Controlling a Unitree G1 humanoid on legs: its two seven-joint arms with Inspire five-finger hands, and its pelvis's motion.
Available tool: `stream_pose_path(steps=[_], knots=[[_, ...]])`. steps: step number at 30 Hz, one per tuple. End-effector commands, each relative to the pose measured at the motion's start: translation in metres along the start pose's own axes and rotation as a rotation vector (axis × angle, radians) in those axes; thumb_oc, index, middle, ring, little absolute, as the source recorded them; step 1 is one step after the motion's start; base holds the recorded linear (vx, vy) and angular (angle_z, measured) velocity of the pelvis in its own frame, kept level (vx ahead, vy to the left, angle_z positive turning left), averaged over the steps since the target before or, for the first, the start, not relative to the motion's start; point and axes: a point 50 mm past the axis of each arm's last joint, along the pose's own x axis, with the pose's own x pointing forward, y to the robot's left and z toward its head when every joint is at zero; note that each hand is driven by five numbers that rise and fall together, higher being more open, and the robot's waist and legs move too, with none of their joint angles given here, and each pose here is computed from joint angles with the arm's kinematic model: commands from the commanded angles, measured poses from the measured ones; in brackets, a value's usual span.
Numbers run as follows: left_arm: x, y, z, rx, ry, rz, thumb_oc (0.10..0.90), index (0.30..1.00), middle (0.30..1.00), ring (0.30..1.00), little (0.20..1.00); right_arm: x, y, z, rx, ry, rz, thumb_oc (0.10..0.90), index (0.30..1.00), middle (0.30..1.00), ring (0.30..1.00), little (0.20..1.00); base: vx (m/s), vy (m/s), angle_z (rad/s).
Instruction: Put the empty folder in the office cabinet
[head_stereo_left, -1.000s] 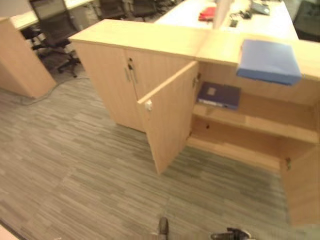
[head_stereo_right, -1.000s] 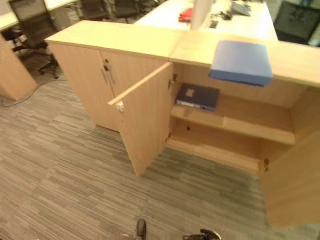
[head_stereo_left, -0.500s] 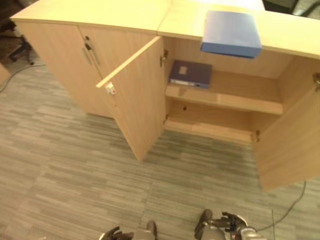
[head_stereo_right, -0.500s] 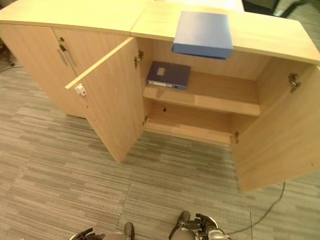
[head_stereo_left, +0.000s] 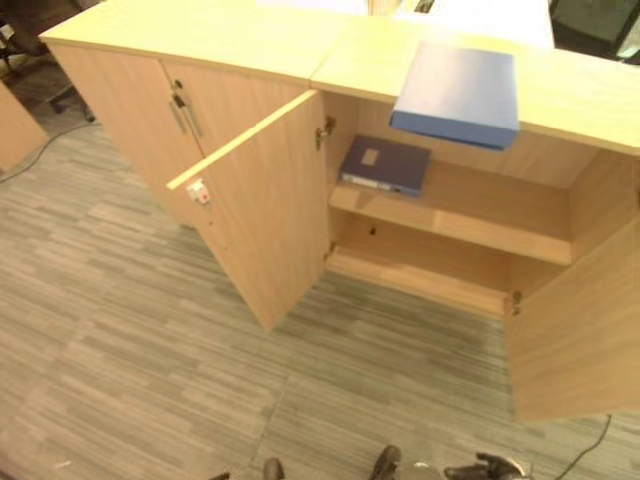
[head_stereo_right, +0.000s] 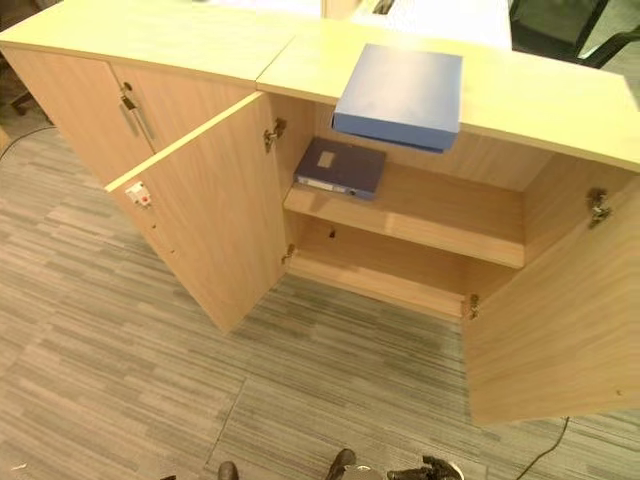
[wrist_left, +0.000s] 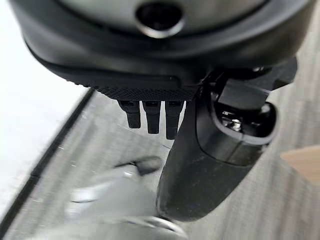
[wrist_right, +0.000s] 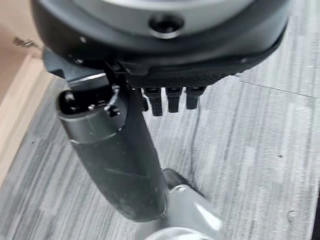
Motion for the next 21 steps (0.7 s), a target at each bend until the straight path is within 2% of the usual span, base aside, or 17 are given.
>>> stream_pose_path(steps=[1,7,13,16,21], knots=[[0.001,0.0,0.007,0.004,-0.026,0.0,0.8,0.9,0.9,0.9,0.9,0.0,-0.002,-0.005,-0.026,0.022,-0.011,0.8,0.9,0.9,0.9,0.9,0.14,-0.263,-0.15],[-0.003,0.0,-0.019,-0.068,0.052,0.008,0.8,0.9,0.9,0.9,0.9,0.0,-0.004,0.0,-0.037,0.015,-0.014,0.8,0.9,0.9,0.9,0.9,0.19,-0.151,-0.5],[-0.005,-0.001,-0.032,-0.049,0.095,-0.004,0.8,0.9,0.9,0.9,0.9,0.001,-0.002,0.01,-0.059,-0.018,-0.012,0.8,0.9,0.9,0.9,0.9,0.17,0.109,-0.69],[-0.005,-0.006,-0.033,-0.032,0.104,-0.019,0.8,0.9,0.9,0.9,0.9,0.001,0.004,0.01,-0.066,-0.03,0.007,0.8,0.9,0.9,0.9,0.9,0.33,0.126,-1.27],[-0.006,-0.009,-0.036,-0.005,0.115,-0.031,0.8,0.9,0.9,0.9,0.9,0.0,0.01,-0.005,-0.064,0.019,0.018,0.8,0.9,0.9,0.9,0.9,0.19,0.126,-0.31]])
